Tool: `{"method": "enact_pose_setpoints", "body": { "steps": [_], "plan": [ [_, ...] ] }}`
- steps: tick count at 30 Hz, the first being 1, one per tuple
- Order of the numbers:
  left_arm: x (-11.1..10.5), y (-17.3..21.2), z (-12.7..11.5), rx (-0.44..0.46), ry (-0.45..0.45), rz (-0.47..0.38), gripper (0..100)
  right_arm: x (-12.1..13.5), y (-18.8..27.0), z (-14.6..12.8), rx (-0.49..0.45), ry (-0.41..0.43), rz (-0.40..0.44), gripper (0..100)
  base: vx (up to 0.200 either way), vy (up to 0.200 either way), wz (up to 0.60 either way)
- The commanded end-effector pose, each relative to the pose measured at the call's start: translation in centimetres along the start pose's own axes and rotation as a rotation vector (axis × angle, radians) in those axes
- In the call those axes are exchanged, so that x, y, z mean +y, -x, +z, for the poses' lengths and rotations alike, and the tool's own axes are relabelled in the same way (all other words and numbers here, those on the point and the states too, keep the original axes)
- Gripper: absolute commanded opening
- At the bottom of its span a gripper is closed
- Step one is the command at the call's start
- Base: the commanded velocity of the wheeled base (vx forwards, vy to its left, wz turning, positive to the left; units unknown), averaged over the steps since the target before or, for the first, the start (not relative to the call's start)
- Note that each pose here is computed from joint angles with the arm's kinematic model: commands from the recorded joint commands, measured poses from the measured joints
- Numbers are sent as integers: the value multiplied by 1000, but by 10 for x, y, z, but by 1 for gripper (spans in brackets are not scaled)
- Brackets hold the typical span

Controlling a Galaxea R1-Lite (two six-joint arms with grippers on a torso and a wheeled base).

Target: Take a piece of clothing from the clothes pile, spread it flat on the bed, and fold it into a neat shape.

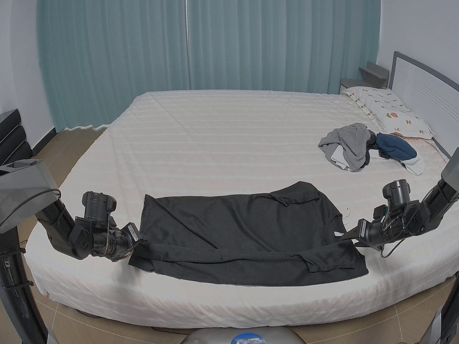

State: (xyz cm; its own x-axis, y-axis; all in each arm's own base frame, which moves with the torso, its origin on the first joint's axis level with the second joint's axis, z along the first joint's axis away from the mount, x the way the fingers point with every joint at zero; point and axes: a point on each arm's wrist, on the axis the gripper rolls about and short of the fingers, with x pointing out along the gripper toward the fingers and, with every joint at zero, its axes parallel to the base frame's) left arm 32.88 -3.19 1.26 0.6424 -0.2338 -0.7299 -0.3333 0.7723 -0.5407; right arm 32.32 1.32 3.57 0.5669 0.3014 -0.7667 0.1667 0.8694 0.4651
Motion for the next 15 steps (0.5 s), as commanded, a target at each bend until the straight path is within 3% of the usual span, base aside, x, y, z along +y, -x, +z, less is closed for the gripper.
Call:
{"method": "enact_pose_setpoints", "body": {
  "steps": [1, 8, 13, 15],
  "plan": [
    [1, -1, -1, 0, 2, 2, 100, 0, 4, 1, -15, -16, 6, 100, 0, 0, 0],
    [-3, 35, 7, -57, 55, -43, 100, 8, 40, -10, -51, -77, 53, 100, 0, 0, 0],
    [-1, 52, -1, -58, 68, -45, 100, 10, 58, -22, -56, -102, 71, 100, 0, 0, 0],
    [2, 68, -14, -42, 70, -47, 100, 10, 73, -33, -80, -161, 90, 100, 0, 0, 0]
  ]
}}
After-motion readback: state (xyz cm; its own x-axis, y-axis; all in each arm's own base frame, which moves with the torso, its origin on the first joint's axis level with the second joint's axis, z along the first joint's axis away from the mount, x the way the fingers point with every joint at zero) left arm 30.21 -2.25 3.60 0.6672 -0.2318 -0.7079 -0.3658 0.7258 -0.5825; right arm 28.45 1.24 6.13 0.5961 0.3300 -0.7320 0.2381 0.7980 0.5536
